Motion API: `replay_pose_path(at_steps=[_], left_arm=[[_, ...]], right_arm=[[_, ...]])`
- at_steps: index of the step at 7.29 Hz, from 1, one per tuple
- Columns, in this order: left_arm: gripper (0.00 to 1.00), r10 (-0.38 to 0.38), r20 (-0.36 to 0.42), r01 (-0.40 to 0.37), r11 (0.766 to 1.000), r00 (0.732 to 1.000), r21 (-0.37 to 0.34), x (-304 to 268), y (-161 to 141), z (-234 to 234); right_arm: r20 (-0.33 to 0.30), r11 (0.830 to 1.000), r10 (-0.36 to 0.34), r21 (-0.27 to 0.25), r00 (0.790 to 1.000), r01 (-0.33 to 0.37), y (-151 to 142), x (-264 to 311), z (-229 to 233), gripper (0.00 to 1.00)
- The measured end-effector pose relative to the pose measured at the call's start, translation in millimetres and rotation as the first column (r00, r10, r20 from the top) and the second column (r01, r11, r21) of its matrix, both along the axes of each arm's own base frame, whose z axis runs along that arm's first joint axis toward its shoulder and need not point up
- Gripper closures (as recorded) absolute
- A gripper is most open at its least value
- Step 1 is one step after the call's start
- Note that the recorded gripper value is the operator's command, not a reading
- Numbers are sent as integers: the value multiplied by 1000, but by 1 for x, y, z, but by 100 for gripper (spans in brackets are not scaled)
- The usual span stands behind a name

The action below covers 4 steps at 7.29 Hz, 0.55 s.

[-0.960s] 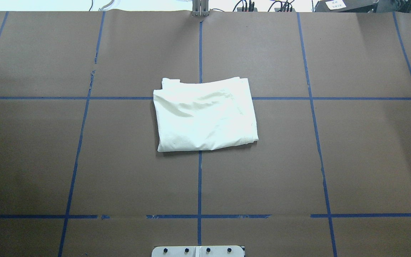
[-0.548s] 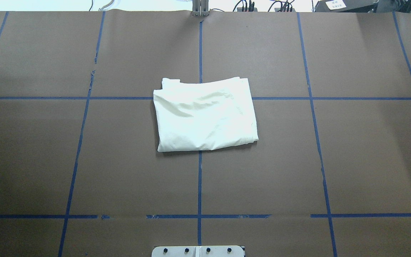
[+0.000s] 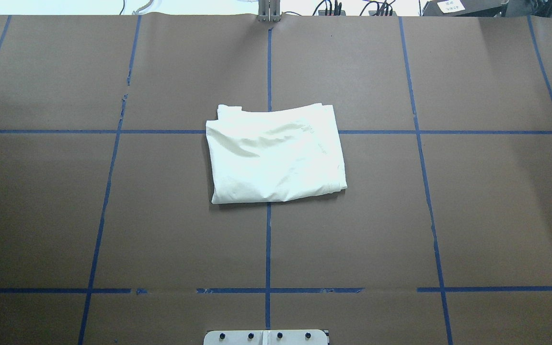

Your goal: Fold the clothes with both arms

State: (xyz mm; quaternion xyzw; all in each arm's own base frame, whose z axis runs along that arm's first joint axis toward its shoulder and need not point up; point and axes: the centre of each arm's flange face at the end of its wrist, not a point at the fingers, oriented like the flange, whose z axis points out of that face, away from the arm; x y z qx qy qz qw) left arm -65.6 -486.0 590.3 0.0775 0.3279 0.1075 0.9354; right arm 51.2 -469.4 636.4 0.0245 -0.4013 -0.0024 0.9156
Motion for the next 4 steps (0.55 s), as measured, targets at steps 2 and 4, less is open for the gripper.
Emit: replay_pose_path(at_steps=[2,4], left_arm=[[0,0,-1,0,1000,1000,4,-1,1,-4],[0,-2,-1,2,1000,1000,4,-1,1,-5]], right_arm=[[7,1000,12,-1,1000,-12,2,4,0,0],[1,999,32,-10,999,-32,12,17,9,0]])
